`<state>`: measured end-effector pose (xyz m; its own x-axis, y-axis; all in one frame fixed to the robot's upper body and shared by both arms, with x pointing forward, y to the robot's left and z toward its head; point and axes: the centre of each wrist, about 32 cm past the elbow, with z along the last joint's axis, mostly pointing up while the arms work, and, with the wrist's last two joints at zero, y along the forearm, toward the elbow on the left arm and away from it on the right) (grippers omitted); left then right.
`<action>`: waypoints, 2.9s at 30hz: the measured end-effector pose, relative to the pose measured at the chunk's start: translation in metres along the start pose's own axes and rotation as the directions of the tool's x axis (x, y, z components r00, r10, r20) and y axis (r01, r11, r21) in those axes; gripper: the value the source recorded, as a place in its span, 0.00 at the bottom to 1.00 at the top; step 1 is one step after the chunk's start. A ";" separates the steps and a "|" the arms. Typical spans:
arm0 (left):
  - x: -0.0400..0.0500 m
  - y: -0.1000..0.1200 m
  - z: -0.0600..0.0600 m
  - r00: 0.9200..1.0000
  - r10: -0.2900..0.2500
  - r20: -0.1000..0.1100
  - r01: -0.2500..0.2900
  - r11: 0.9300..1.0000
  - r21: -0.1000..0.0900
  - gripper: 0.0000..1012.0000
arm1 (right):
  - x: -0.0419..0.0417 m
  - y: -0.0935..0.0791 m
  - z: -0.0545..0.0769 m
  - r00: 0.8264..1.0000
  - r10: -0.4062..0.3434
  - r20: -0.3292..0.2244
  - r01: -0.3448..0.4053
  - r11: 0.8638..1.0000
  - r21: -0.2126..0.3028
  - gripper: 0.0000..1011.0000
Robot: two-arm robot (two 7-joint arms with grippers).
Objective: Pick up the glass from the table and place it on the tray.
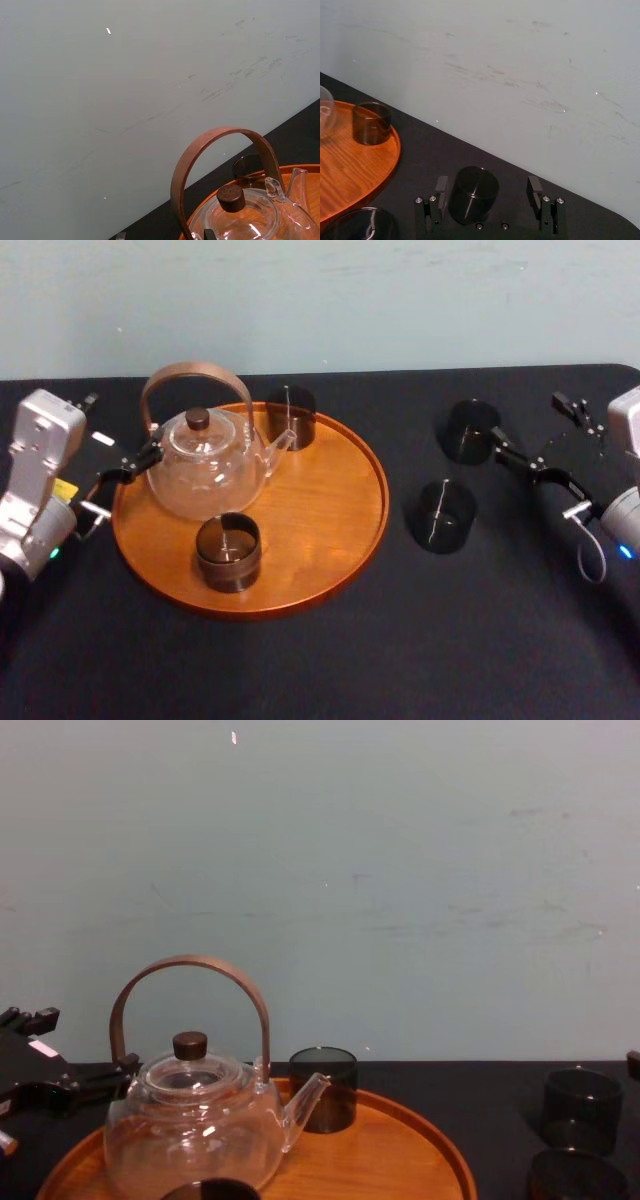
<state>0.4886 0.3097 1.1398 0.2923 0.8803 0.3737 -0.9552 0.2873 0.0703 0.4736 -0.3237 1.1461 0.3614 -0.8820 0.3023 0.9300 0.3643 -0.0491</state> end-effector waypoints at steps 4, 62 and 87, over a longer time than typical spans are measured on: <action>0.0000 0.000 0.000 1.000 0.000 0.000 0.000 1.000 0.000 1.00 | -0.0025 -0.006 0.002 1.000 0.013 -0.002 -0.013 1.000 0.011 0.99; 0.0000 0.000 0.000 1.000 0.000 0.000 0.000 1.000 0.000 1.00 | -0.0670 -0.043 -0.024 0.979 0.169 -0.116 -0.184 0.975 -0.125 0.99; 0.0000 0.000 0.000 1.000 0.000 0.000 0.000 1.000 0.000 1.00 | -0.0571 -0.005 -0.041 0.967 0.198 -0.158 -0.221 0.965 -0.141 0.99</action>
<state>0.4886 0.3097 1.1397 0.2923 0.8803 0.3737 -0.9553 0.2873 0.0703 0.4514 -0.2873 1.0902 0.5443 -0.8285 0.1318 0.8272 0.5039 -0.2487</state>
